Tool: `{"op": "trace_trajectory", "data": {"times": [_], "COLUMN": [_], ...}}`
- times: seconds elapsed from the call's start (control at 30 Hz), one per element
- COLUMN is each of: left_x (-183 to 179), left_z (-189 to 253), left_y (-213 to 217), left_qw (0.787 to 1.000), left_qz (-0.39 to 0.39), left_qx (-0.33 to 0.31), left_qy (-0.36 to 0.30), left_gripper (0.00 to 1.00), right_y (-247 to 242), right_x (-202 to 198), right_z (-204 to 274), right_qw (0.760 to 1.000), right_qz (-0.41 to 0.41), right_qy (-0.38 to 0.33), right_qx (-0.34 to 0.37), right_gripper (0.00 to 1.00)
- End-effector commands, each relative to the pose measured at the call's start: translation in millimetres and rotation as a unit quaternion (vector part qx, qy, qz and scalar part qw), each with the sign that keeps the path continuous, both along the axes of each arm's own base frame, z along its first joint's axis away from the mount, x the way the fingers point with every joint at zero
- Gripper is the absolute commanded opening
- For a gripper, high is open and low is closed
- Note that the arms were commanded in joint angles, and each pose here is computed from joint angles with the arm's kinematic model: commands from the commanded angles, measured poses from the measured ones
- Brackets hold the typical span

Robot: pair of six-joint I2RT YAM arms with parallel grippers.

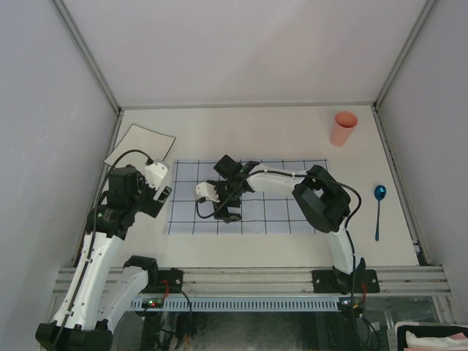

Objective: Set the dinner table for one person
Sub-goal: Flatten out the napkin at the center of the board.

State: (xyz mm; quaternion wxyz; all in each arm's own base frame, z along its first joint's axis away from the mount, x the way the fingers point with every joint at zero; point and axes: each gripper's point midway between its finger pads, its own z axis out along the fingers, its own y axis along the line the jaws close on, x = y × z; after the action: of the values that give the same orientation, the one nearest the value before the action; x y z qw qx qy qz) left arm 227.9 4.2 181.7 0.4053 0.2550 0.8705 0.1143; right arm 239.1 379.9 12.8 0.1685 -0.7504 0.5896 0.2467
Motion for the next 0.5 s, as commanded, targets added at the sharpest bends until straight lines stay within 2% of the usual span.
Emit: {"op": "trace_trajectory", "data": {"times": [0.0,0.47], "left_x": [5,4], "left_z": [14,14], "left_y": [1,2], "left_qw": [1.0,1.0], "left_qz": [0.004,0.005], "left_qx": [-0.005,-0.003], "left_qy": [-0.027,-0.029], "left_gripper": [1.0,1.0], "right_y": [-50,-45], "right_x": [-67,-53], "right_z": [-40,-38], "right_qw": [0.985,0.987], "right_qz": [-0.002,-0.009], "right_qy": [0.119,0.109], "right_qx": [-0.122,-0.115], "right_gripper": [1.0,1.0]}}
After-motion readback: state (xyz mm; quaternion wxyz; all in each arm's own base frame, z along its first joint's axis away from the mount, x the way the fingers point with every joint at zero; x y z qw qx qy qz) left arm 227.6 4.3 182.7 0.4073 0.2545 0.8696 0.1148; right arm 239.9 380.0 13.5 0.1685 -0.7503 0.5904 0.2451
